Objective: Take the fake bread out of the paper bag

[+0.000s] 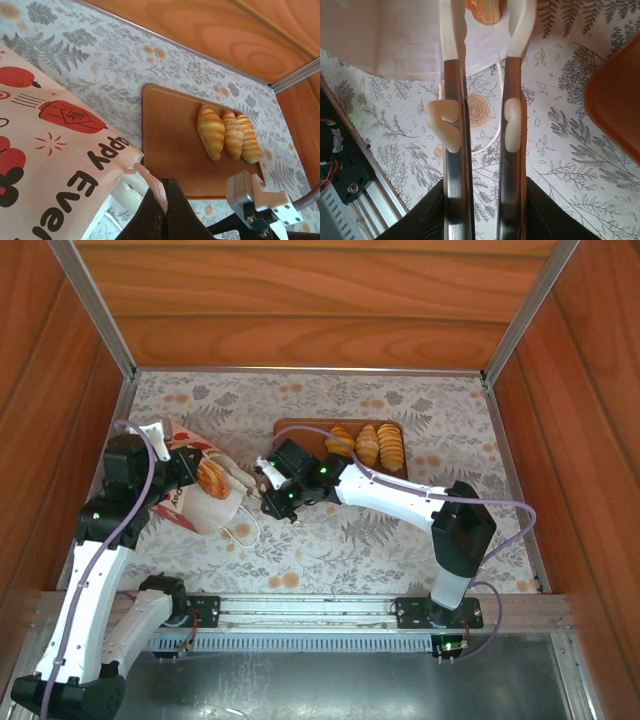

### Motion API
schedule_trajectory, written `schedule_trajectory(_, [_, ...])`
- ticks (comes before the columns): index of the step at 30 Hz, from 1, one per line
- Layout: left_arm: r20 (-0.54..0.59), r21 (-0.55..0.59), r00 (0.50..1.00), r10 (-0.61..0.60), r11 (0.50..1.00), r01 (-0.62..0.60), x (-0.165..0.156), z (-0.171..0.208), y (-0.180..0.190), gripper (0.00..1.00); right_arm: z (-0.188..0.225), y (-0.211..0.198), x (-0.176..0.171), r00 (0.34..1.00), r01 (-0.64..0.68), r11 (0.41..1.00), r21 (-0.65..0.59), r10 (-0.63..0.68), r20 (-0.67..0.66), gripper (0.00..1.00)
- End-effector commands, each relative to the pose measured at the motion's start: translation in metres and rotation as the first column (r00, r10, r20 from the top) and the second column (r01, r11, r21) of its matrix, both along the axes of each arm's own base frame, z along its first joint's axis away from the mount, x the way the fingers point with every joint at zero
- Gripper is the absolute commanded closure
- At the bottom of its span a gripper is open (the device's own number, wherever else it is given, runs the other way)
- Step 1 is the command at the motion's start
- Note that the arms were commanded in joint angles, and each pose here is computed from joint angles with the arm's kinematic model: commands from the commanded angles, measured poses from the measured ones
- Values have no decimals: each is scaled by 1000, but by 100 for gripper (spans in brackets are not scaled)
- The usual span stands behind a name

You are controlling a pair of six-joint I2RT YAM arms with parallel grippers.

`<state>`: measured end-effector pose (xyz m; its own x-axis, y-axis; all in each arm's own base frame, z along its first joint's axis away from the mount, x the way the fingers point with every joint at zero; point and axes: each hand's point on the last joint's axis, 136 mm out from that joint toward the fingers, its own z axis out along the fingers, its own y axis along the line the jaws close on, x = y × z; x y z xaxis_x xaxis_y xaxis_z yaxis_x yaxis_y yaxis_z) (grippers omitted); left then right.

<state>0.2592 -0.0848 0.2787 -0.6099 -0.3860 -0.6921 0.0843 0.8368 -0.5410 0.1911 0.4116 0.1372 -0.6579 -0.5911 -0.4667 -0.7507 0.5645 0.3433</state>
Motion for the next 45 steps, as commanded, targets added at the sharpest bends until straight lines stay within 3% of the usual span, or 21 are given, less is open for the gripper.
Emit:
schedule_trajectory(1, [29, -38, 999, -32, 999, 33, 2, 16, -8, 100, 12, 12, -6, 999, -49, 997, 67, 50, -13, 61])
schedule_trajectory(13, [26, -66, 999, -30, 997, 32, 4, 17, -11, 100, 10, 24, -10, 995, -82, 992, 93, 87, -52, 59])
schedule_trajectory(19, [33, -71, 999, -31, 997, 33, 3, 19, -11, 100, 19, 25, -9, 996, -65, 993, 96, 71, -62, 71])
schedule_trajectory(24, [36, -63, 999, -10, 998, 13, 3, 18, -7, 100, 51, 24, -25, 987, -118, 971, 210, 138, -86, 81])
schedule_trajectory(35, [41, -64, 999, 29, 998, -26, 10, 24, -2, 100, 77, -12, -49, 965, -126, 962, 242, 175, -193, 84])
schedule_trajectory(45, [46, -81, 998, 30, 996, -26, 14, 26, -4, 100, 84, -32, -49, 970, -87, 966, 244, 138, -201, 86])
